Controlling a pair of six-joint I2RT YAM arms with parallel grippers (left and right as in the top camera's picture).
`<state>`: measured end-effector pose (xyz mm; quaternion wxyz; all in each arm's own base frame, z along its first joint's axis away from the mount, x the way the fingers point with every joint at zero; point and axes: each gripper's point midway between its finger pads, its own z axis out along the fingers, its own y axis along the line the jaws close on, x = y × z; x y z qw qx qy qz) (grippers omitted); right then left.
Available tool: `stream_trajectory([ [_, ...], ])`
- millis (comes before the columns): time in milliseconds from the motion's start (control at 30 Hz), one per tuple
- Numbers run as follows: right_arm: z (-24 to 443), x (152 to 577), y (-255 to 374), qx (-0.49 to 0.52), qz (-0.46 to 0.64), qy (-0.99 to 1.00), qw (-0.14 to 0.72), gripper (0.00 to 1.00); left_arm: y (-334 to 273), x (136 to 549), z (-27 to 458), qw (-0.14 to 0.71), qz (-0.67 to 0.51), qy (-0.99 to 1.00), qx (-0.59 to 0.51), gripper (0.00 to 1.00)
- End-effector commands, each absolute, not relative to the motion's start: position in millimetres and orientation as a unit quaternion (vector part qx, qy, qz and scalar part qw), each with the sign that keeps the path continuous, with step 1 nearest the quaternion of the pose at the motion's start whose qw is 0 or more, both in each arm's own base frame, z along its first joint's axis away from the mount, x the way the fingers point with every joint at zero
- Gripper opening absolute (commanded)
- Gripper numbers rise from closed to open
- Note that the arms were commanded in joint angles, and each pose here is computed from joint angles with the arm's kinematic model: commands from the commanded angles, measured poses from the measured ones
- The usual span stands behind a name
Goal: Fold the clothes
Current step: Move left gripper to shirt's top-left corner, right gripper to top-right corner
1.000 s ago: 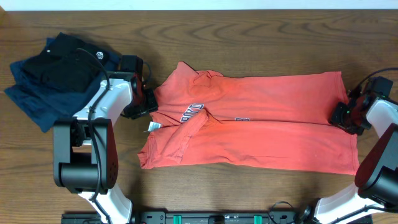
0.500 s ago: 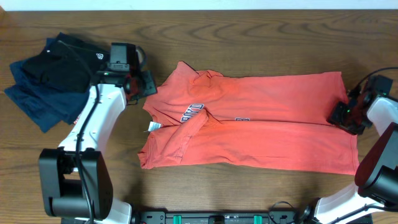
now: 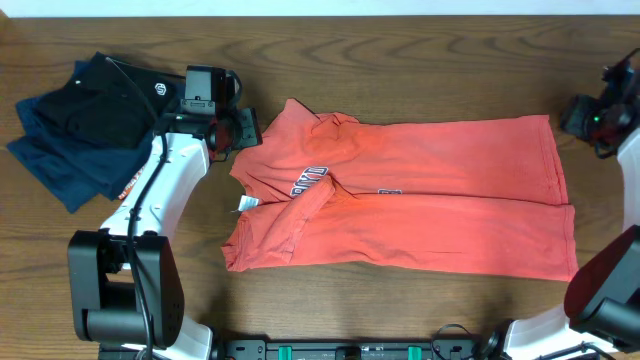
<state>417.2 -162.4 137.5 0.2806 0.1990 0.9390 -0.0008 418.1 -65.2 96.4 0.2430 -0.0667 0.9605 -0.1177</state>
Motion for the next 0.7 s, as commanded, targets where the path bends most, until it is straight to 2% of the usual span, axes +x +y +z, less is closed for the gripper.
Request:
stream_trajectory([
  [0,122,428,-156,0.176,-0.006,0.945,0.275,0.66,-66,422,98,0.247,-0.116,0.96,-0.059,0.57],
  [267,71,455,-163,0.216,0.008,0.939,0.269,0.76,-68,413,93,0.229,-0.114,0.965,-0.057,0.57],
  [667,14,489,-170,0.248,0.014,0.924,0.291,0.73,-85,407,90,0.22,-0.117,0.968,-0.037,0.58],
])
